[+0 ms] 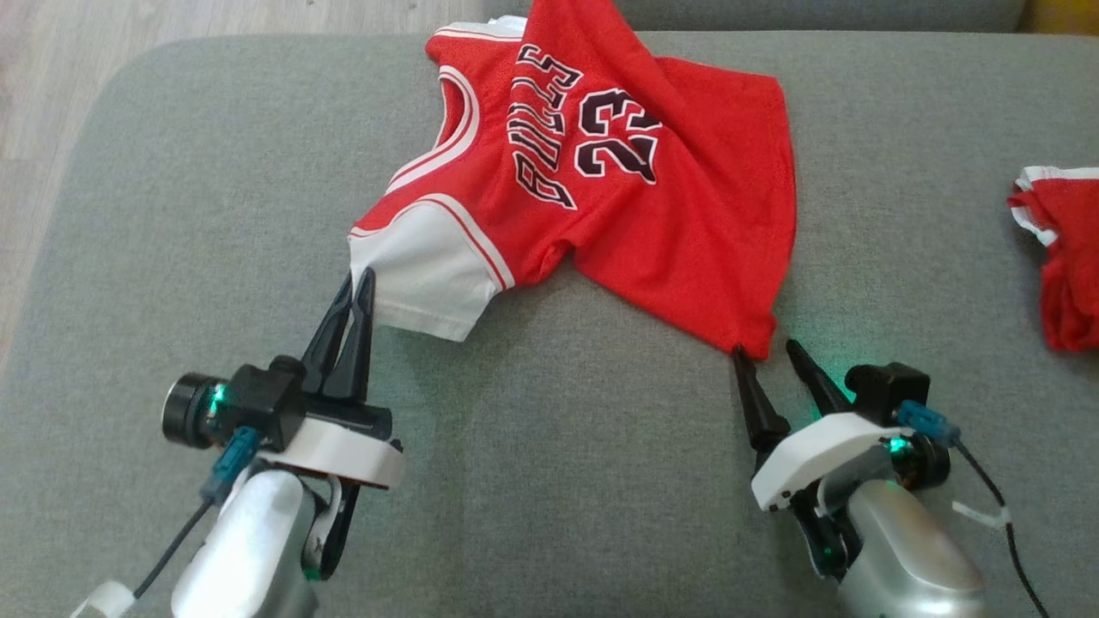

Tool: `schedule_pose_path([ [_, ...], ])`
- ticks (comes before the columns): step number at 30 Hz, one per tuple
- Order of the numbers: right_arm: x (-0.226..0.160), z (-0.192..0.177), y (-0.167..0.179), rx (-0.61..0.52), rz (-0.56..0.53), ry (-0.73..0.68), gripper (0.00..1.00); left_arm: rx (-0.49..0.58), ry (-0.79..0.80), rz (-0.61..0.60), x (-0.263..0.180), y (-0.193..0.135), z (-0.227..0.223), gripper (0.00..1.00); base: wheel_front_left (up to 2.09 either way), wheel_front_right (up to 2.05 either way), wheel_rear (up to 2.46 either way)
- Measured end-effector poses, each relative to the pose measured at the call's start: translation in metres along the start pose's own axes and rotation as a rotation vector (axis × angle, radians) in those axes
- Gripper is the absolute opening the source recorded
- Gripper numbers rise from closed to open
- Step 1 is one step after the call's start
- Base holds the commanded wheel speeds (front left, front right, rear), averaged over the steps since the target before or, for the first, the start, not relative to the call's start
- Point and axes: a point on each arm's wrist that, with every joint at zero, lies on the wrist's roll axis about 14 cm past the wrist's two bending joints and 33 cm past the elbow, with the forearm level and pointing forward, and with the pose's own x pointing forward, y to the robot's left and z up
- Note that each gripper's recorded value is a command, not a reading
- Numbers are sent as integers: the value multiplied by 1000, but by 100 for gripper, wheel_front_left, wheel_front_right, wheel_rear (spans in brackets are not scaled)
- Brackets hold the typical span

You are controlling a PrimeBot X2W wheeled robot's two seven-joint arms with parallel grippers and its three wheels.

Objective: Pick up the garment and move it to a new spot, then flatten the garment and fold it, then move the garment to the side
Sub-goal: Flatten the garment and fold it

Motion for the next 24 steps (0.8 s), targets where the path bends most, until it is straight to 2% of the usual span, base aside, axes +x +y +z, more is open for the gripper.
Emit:
schedule_pose_path([
  [9, 9, 3, 3, 7, 14, -6, 99, 2, 2, -1, 4, 1, -2, 0, 0, 0, 0],
  [10, 10, 3, 3, 2, 18, -4, 80, 1, 2, -2, 4, 1, -2, 0, 0, 0, 0],
  [11, 10, 3, 4, -4, 21, -1, 53, -1, 2, -2, 4, 1, -3, 0, 0, 0, 0],
  [12, 11, 3, 5, -10, 26, 1, 31, -1, 2, -2, 4, 1, -3, 0, 0, 0, 0],
  [13, 11, 2, 5, -15, 29, 5, 0, 1, 2, -4, 4, 0, -3, 0, 0, 0, 0],
  [20, 8, 5, 10, -24, 43, -1, 0, -10, -22, 13, 5, 6, 6, 0, 0, 0, 0],
  [24, 2, 23, 11, 7, 38, -68, 0, -42, -62, 30, 4, 9, 20, 0, 0, 0, 0],
])
